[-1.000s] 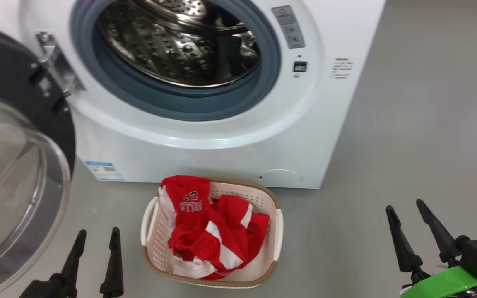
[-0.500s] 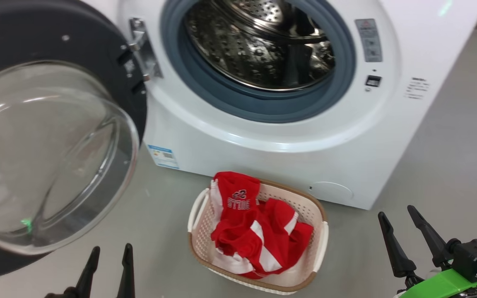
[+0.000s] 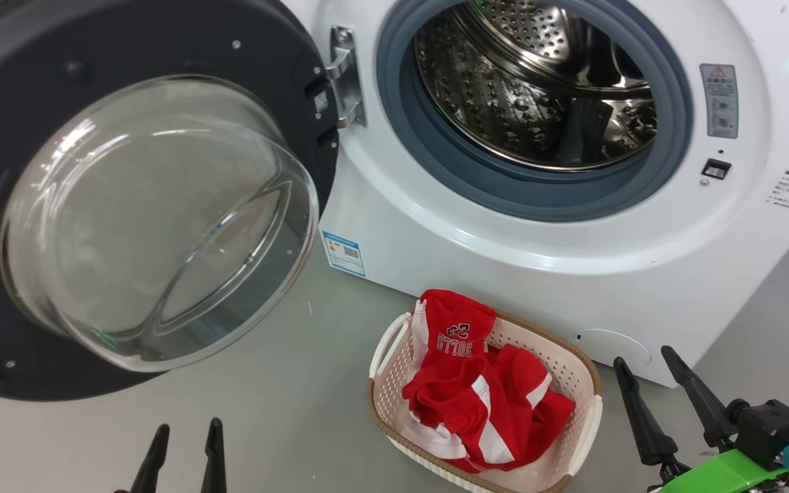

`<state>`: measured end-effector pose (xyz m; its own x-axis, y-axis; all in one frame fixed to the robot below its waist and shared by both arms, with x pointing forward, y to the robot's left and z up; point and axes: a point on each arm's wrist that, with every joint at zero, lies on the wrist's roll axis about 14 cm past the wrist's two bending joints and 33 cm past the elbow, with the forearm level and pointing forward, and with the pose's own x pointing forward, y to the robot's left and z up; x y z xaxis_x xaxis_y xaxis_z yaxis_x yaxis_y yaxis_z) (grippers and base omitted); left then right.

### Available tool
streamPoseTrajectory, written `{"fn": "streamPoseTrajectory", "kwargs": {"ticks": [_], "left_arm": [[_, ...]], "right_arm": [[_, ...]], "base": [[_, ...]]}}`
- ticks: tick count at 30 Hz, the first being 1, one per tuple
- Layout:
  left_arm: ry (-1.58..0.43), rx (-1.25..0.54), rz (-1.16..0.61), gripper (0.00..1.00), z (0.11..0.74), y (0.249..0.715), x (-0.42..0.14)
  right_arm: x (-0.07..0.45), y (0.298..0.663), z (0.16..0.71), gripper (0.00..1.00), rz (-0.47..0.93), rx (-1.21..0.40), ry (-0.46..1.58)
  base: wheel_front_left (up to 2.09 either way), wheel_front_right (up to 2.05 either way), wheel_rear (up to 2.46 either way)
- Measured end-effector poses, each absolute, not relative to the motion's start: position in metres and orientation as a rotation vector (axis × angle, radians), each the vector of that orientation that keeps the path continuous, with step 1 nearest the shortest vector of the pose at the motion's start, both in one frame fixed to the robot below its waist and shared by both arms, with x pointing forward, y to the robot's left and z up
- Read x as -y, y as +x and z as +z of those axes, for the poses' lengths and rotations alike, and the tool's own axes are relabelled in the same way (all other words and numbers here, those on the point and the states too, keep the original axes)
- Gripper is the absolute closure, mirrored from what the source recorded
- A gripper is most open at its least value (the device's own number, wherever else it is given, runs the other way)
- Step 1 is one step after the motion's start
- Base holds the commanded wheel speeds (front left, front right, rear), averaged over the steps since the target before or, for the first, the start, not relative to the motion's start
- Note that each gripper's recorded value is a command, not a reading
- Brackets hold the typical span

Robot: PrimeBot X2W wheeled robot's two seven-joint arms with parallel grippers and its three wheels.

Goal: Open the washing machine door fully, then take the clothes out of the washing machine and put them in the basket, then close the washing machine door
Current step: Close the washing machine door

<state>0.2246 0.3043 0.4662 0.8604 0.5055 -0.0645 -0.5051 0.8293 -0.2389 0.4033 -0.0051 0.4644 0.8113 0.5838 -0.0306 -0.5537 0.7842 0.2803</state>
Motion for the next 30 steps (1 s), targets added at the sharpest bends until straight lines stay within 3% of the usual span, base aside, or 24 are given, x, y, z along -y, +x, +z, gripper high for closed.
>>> {"fn": "streamPoseTrajectory", "kwargs": {"ticks": [18,19,20,21,30], "left_arm": [[-0.272,0.020,0.587,0.00,0.470,0.213,-0.309],[-0.284,0.031,0.590,0.37,0.473,0.213,-0.309],[-0.300,0.046,0.592,0.80,0.476,0.213,-0.310],[-0.311,0.064,0.594,1.00,0.479,0.214,-0.312],[-0.233,0.367,0.575,1.00,0.574,0.230,-0.346]], "right_arm": [[-0.007,0.399,0.459,0.00,0.654,-0.142,0.269],[-0.007,0.399,0.459,0.00,0.654,-0.141,0.269],[-0.007,0.399,0.459,0.00,0.653,-0.141,0.269],[-0.007,0.399,0.460,0.00,0.653,-0.140,0.269],[-0.002,0.404,0.458,0.00,0.634,-0.139,0.275]], "base": [[0.00,0.00,0.00],[0.00,0.00,0.00],[0.00,0.00,0.00],[0.00,0.00,0.00],[0.00,0.00,0.00]]}}
